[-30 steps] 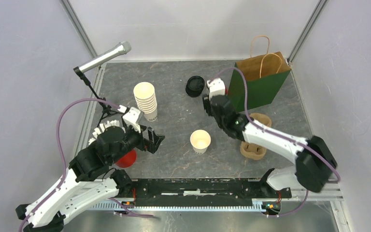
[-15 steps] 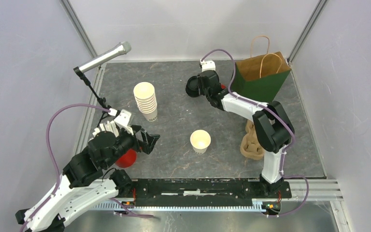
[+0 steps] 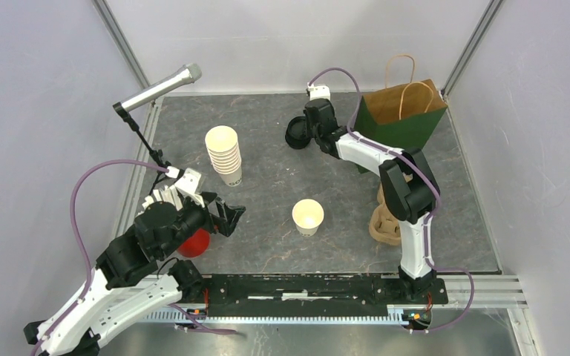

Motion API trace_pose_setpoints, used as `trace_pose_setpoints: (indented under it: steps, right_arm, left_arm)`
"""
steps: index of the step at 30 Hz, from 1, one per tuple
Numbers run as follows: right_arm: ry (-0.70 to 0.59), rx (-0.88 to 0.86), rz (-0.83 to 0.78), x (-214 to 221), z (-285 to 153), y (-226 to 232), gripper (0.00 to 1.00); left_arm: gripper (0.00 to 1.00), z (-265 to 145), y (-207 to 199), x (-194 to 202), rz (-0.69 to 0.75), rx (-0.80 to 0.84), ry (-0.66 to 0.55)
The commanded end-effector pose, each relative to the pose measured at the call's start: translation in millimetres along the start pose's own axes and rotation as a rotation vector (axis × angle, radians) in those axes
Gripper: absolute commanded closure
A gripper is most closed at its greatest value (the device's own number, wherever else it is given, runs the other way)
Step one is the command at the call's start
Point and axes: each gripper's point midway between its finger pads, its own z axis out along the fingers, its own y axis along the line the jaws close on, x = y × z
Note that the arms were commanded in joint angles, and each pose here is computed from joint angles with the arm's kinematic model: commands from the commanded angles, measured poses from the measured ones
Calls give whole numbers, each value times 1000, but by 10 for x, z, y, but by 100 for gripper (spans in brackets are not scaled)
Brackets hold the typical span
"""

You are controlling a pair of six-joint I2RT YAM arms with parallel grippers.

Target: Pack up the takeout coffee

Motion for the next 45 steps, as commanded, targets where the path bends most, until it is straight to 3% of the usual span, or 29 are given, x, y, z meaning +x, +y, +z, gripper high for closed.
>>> trace_pose_setpoints:
  steps: [1, 24, 38, 45]
  right_arm:
    - [-28, -11, 13, -179, 88, 50, 68]
    - [9, 31, 13, 69, 258, -48, 68]
    - [-57, -3, 0, -268, 123, -24, 89]
    - [-95, -30, 11, -486, -29, -13, 91]
  left_arm:
    - [0, -5, 2, -65, 35, 7, -30]
    - [0, -4, 7, -68, 37, 5, -33]
    - [0, 22, 13, -53, 43, -2, -21]
    - [0, 26, 19, -49, 45, -5, -20]
